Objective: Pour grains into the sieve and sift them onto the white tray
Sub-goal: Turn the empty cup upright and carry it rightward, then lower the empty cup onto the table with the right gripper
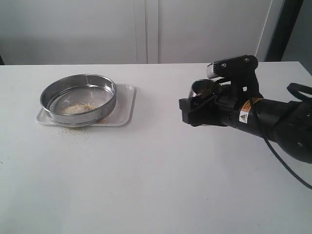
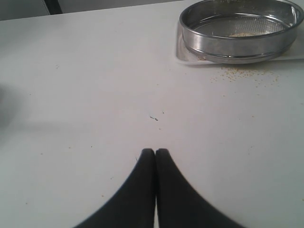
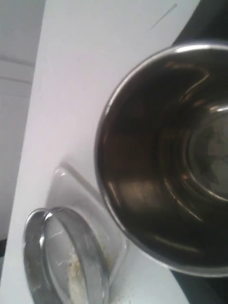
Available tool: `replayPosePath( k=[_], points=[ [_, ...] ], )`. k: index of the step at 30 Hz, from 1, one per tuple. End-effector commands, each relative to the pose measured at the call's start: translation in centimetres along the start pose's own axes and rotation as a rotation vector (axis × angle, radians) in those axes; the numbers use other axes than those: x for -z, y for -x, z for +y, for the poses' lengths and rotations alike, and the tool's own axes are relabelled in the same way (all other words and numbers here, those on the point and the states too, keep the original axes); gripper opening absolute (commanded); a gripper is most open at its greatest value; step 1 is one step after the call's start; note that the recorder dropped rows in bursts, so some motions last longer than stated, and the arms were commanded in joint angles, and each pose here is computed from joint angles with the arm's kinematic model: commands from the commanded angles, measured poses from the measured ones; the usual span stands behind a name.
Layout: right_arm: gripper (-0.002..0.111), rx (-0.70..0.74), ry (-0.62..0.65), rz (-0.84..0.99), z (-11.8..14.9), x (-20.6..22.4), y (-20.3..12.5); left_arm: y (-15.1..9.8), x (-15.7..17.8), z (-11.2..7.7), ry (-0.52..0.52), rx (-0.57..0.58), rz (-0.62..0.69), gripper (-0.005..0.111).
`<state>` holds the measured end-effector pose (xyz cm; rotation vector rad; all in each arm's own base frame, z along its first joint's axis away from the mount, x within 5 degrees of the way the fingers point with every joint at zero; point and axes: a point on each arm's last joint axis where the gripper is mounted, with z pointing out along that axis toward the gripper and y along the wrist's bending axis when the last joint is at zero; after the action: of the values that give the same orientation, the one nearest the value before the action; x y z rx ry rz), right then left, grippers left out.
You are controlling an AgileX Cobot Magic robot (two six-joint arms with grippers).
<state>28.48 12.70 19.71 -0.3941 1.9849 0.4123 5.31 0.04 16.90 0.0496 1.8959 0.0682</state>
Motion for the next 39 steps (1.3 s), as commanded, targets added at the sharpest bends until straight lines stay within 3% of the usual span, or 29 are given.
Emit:
replayPosePath(
  k=[1,5,11,21,30,39],
  points=[
    [0.000,0.025,-0.062,0.055,-1.1,-1.0,0.6,0.1,0.1,0.0,-0.004,-0.002,-0.009,0.000],
    [0.000,0.029,-0.096,0.073,-1.7,-2.3,1.2,0.1,0.1,0.0,-0.004,-0.002,-0.009,0.000],
    [0.000,-0.134,-0.193,0.049,-4.5,-4.1,1.0,0.1,0.1,0.0,-0.004,-0.002,-0.009,0.000],
    [0.000,0.039,-0.192,0.067,-5.4,-6.4,-1.0,0.1,0.1,0.0,-0.004,-0.002,-0.009,0.000],
    [0.000,-0.007,-0.207,0.159,-5.9,-7.9,-3.6,0.1,0.1,0.0,-0.004,-0.002,-0.009,0.000],
    [0.000,-0.065,-0.209,0.118,-6.1,-8.7,-4.6,0.1,0.1,0.0,-0.004,-0.002,-0.009,0.000]
  ],
)
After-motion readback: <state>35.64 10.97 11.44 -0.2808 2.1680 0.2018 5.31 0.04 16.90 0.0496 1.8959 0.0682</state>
